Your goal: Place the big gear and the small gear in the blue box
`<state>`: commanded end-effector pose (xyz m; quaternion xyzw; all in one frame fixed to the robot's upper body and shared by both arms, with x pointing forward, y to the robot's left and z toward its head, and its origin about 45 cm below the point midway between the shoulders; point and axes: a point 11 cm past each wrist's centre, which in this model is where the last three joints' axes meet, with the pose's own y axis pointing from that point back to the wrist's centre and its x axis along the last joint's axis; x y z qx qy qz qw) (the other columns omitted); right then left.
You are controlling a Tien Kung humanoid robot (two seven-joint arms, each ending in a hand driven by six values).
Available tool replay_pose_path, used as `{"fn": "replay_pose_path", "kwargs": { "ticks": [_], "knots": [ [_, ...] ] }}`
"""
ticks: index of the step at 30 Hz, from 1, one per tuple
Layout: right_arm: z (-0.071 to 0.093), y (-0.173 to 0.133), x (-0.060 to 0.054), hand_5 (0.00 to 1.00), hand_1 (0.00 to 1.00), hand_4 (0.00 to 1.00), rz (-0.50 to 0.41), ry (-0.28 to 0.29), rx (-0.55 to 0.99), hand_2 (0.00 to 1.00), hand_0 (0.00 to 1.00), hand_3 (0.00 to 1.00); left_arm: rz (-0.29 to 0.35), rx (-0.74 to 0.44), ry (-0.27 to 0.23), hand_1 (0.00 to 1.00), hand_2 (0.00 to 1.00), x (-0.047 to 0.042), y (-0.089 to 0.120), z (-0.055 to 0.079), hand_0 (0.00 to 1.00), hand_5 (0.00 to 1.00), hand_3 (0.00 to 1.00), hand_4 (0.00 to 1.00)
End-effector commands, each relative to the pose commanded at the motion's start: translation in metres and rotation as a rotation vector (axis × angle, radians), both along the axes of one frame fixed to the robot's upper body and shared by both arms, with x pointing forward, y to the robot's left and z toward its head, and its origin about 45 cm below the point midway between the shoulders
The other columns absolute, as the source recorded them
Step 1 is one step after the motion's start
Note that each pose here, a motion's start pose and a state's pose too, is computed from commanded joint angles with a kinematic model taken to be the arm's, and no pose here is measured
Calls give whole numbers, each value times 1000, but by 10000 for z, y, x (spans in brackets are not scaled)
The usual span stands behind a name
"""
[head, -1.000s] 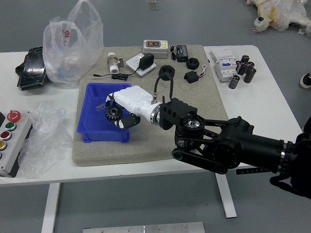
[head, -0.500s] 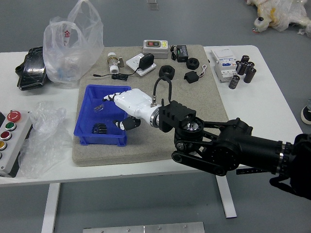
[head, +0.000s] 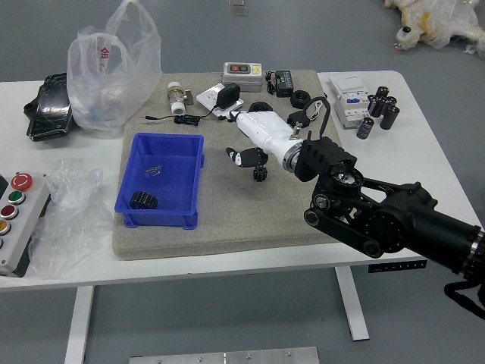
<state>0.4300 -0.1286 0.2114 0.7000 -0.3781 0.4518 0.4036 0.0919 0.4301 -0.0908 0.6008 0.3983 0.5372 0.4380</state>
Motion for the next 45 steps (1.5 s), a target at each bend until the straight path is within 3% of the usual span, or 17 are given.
{"fn": "replay_pose_path", "kwargs": {
  "ticks": [1, 2, 10, 25, 26, 31, 32, 37, 38, 45],
  "knots": [
    [-35, -59, 4, 235, 737, 623, -18, 8, -6, 815, 432, 853, 0, 0, -1, 649, 633, 1, 0, 0, 699, 408, 773, 700],
    [-72, -105, 3, 356, 731, 785, -32, 18, -10, 816, 428, 855, 0, 0, -2, 650, 633, 2, -1, 0, 699, 408, 774, 700],
    [-322, -248, -50, 392, 725, 812, -75, 86, -35, 813, 426, 852, -2, -2, -4, 650, 632, 9, -9, -3, 699, 408, 774, 700],
    [-549, -239, -46, 409, 697, 817, -81, 142, -72, 755, 417, 828, -5, -4, -3, 650, 631, 20, -16, -2, 700, 408, 773, 700],
    [-568, -250, -45, 247, 639, 556, -84, 146, -75, 613, 398, 687, -5, -4, -3, 650, 631, 21, -16, -2, 700, 408, 773, 700],
    [-646, -282, -54, 247, 639, 556, -91, 155, -81, 613, 398, 687, -6, -3, -2, 650, 631, 17, -13, -1, 700, 408, 773, 700],
    [-652, -280, -57, 59, 548, 464, -91, 153, -80, 451, 359, 560, -6, -3, -2, 650, 631, 17, -13, -1, 700, 409, 773, 700],
    [-652, -248, -67, 59, 548, 464, -84, 139, -66, 451, 359, 560, -7, -4, -4, 650, 631, 26, -16, -1, 700, 409, 773, 700],
    [-652, -244, -68, 61, 523, 445, -83, 137, -64, 377, 346, 474, -7, -4, -5, 650, 631, 28, -17, -1, 700, 411, 773, 701],
    [-662, -239, -76, 52, 523, 421, -81, 130, -56, 355, 345, 463, -7, -4, -4, 649, 632, 26, -18, -1, 700, 409, 774, 700]
  ]
}}
